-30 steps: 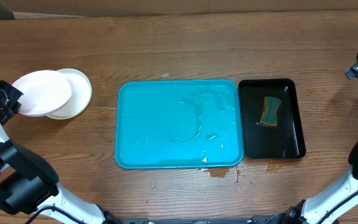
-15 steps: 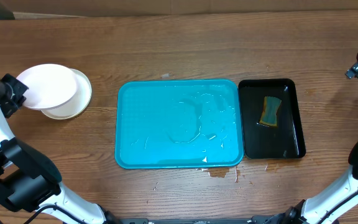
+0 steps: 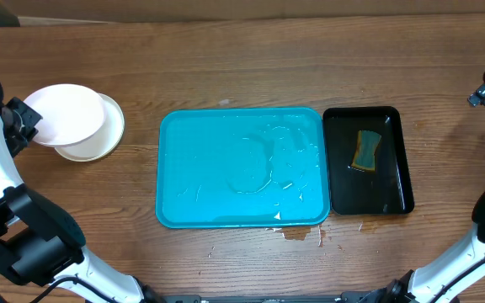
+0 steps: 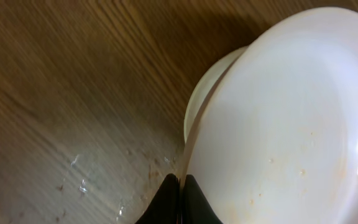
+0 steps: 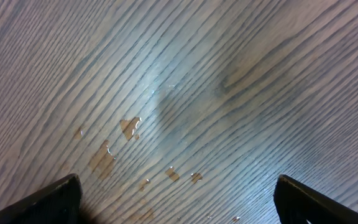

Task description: Clean dirty plates on tray and stack at the side

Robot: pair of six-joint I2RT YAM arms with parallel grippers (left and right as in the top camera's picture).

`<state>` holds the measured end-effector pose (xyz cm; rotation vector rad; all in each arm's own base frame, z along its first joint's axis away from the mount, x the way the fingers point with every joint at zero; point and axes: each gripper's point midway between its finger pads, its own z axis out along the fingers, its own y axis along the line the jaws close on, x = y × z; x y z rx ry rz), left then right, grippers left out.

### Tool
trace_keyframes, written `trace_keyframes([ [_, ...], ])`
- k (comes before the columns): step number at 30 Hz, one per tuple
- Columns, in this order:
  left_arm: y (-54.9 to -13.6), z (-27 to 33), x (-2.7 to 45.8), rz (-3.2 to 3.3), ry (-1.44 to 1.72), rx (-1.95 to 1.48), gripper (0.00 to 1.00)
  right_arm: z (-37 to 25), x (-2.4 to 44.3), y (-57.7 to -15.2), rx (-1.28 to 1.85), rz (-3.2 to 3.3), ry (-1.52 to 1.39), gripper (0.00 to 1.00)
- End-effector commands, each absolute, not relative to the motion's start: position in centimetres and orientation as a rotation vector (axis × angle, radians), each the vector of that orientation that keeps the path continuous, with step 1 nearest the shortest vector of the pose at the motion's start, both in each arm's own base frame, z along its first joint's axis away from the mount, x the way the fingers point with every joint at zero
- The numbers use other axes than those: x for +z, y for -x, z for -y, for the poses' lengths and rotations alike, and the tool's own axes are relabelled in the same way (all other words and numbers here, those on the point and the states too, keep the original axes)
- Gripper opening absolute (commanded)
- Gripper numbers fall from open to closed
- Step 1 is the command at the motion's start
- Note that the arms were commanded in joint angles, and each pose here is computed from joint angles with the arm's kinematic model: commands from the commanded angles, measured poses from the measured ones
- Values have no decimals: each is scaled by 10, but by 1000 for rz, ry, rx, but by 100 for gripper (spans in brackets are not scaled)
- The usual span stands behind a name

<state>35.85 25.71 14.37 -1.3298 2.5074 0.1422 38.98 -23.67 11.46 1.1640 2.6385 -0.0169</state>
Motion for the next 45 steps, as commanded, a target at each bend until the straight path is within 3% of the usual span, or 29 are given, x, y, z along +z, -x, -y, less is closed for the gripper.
trace_keyframes([
  [1, -352, -253, 131, -2500, 1356, 156, 4, 238, 129, -393, -12, -2601, -1152, 100],
  [10, -355, -255, 122, -2484, 1348, 156, 10, 238, 129, -393, -12, -2601, -1152, 100],
  [12, -356, -256, 122, -2482, 1347, 156, 22, 238, 129, -393, -12, -2601, -1152, 100],
  [14, -356, -255, 122, -2483, 1346, 155, 52, 238, 129, -393, -12, -2601, -1152, 100],
  [17, -364, -242, 122, -2541, 1229, 40, 67, 238, 129, -393, -12, -2601, -1152, 100],
  [25, -386, -203, 125, -2580, 1063, -222, 72, 238, 129, -393, -12, -2601, -1152, 100],
  [30, -413, -140, 135, -2621, 761, -488, 78, 238, 129, -393, -12, -2601, -1152, 100],
  [32, -419, -121, 135, -2638, 705, -516, 82, 238, 129, -393, -12, -2601, -1152, 100],
  [35, -425, -97, 135, -2668, 628, -521, 100, 238, 129, -393, -12, -2601, -1152, 100],
  [45, -435, -37, 135, -2724, 446, -558, 100, 238, 129, -393, -12, -2601, -1152, 100],
])
